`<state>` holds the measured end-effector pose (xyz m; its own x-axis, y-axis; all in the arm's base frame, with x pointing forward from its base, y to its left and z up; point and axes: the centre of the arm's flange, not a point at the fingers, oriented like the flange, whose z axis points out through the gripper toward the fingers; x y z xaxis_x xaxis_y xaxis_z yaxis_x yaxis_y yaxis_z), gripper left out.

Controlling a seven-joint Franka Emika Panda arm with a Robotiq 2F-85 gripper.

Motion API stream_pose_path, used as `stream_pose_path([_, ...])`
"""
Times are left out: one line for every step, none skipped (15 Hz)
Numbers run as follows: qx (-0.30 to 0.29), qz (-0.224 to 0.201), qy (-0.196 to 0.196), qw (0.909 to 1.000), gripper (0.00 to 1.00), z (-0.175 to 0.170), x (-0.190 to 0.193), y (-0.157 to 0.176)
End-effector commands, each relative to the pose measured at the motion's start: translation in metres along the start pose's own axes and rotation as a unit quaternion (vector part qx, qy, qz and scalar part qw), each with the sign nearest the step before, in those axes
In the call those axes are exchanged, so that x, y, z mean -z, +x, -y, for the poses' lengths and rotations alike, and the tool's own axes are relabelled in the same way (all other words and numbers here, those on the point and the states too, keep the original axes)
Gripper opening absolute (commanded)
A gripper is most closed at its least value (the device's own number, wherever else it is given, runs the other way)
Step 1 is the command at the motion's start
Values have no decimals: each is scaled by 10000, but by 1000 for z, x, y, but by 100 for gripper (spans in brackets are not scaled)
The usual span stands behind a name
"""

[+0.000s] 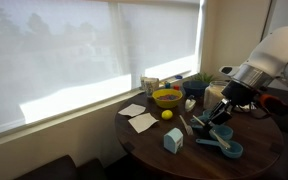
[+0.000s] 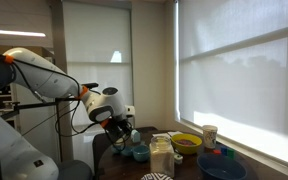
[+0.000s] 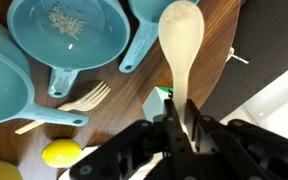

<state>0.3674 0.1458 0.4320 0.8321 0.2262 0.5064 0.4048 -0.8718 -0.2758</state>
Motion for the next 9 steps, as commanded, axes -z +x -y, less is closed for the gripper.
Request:
stream_pose_path([124, -24, 247, 9996, 3, -11, -1, -17])
stream_pose_path([149, -73, 293, 9994, 3, -13, -1, -19])
stream_pose_path([165, -135, 377, 9991, 3, -13, -2, -20])
stream_pose_path([184, -172, 472, 9986, 3, -14, -3, -20])
stream_pose_path([231, -211, 602, 9977, 3, -12, -4, -20])
stream_pose_path([270, -205, 718, 9968, 3, -9, -5, -21])
stream_pose_path([315, -189, 816, 9960, 3, -8, -6, -22])
stream_pose_path([336, -113, 876, 9955, 3, -7, -8, -24])
stream_pose_path([347, -81, 917, 9952, 3, -7, -9, -27])
